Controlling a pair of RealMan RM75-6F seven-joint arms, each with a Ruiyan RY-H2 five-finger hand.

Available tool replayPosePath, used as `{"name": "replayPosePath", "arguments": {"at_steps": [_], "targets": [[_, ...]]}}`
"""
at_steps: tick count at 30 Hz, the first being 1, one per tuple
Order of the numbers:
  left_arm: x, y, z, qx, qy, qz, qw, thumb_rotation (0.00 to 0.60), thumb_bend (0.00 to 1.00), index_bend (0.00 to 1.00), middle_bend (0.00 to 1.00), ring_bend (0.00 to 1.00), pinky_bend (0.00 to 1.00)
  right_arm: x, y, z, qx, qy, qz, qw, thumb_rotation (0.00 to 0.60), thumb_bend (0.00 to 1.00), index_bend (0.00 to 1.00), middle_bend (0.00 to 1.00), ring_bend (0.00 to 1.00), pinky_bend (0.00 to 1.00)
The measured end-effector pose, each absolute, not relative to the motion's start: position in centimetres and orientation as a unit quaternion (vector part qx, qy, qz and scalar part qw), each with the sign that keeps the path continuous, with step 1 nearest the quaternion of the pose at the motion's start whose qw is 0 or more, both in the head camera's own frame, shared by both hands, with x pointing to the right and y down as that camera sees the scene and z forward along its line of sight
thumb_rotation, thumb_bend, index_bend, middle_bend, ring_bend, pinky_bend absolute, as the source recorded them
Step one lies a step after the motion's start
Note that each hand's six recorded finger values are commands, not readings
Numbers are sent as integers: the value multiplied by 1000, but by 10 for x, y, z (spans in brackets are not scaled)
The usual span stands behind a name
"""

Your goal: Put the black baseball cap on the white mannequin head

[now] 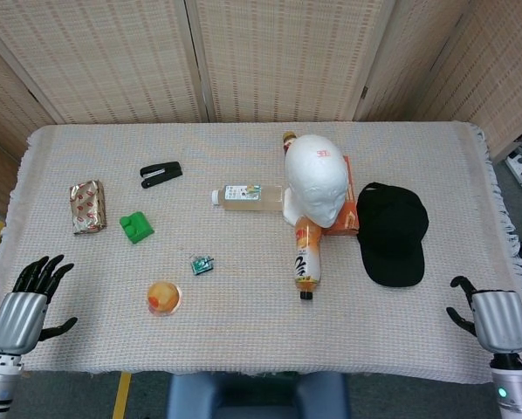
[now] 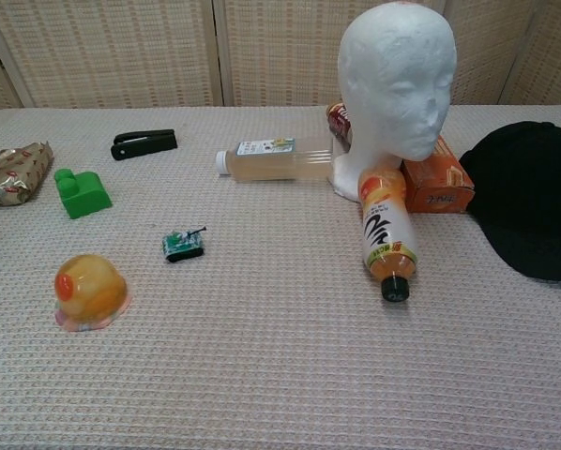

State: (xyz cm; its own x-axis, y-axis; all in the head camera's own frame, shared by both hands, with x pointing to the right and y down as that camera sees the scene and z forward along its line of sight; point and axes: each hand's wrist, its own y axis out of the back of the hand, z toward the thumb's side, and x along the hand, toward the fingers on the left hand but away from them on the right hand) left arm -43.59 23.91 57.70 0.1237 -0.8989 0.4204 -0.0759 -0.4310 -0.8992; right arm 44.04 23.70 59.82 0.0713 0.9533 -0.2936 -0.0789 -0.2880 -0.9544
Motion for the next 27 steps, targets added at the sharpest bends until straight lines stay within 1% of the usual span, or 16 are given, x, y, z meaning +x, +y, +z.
{"name": "replayPosePath", "arguments": {"at_steps": [2, 10, 15, 20, 27], "targets": [[-435, 240, 576, -650, 378, -541, 377, 600, 142, 176, 103, 6, 136, 442, 242, 610, -572, -385, 563, 456, 600, 66, 606, 1000, 1000, 1000], [-437, 239, 571, -653, 389, -533, 372, 600, 141, 176, 102, 6, 136, 445, 258, 658, -565, -410, 569, 435, 600, 71, 609, 1000, 1000, 1000], [-439, 239, 568, -655, 394, -529, 369, 600, 142, 176, 102, 7, 137, 447, 263, 682, -551, -433, 583, 411, 600, 82, 565, 1000, 1000, 1000], [-440, 238, 567, -657, 398, -526, 366, 600, 142, 175, 102, 7, 136, 447, 261, 697, -539, -454, 591, 393, 600, 95, 558, 1000, 1000, 1000], [-440, 238, 566, -658, 400, -523, 364, 600, 142, 175, 103, 7, 137, 438, 246, 712, -534, -478, 586, 377, 600, 128, 543, 1000, 1000, 1000]]}}
